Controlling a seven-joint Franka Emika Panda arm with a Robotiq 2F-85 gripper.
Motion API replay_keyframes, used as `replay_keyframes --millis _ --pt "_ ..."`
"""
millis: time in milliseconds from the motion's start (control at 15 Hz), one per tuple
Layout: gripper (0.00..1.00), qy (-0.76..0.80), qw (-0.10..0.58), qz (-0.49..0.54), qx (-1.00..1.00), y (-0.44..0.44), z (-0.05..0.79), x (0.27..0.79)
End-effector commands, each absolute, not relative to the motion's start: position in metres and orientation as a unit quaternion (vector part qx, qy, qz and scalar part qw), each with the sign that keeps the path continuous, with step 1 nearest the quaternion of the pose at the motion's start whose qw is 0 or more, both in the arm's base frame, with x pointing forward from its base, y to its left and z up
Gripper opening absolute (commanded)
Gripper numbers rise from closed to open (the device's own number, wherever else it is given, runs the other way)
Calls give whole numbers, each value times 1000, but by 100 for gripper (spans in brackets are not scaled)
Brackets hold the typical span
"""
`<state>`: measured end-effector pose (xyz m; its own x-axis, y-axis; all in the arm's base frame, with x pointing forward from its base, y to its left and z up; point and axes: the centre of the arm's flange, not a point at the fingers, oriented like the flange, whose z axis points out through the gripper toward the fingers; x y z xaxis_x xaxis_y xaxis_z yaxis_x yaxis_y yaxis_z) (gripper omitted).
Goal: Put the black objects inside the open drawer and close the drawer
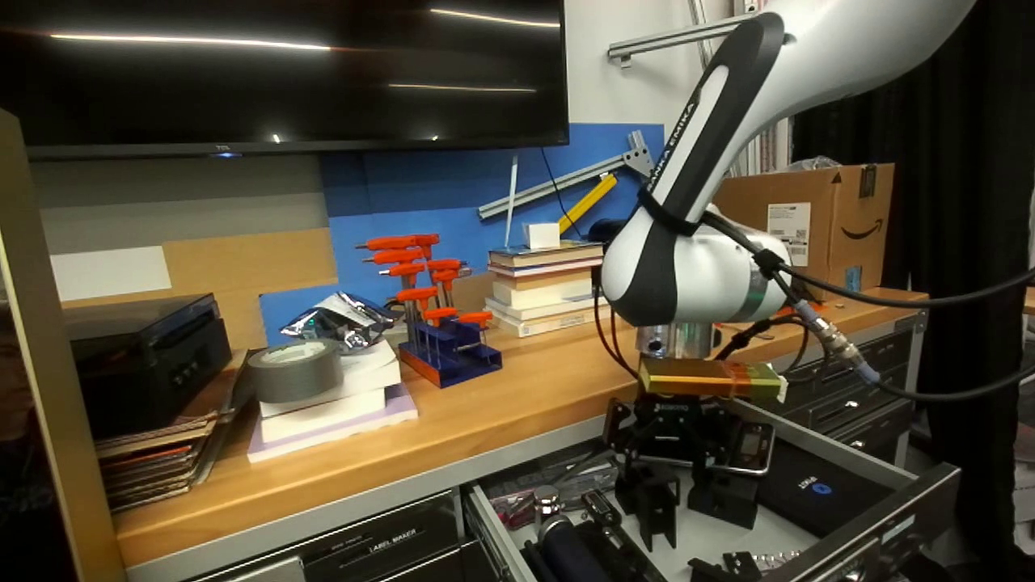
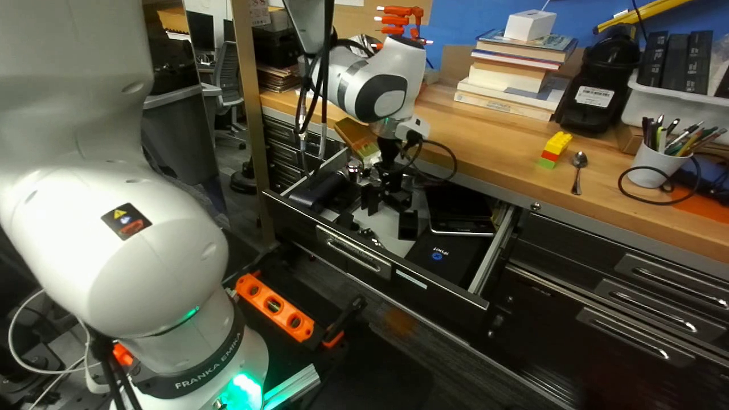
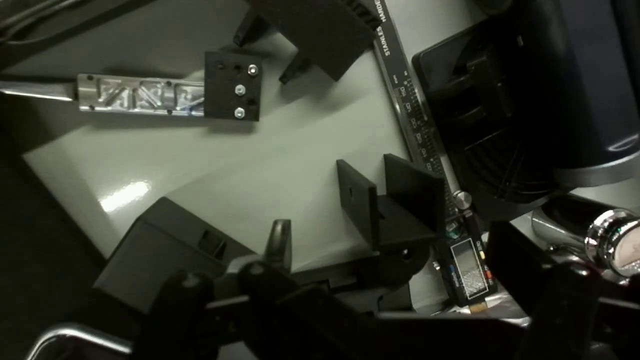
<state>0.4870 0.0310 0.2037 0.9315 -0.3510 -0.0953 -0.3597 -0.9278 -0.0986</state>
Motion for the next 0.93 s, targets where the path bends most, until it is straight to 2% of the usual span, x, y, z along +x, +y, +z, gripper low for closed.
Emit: replay_keyframes --millis 0,600,867 --pt "100 151 1 34 -988 60 235 481" --pt "100 99 -85 66 -989 93 221 467" --pt "100 78 -100 69 -990 108 211 466"
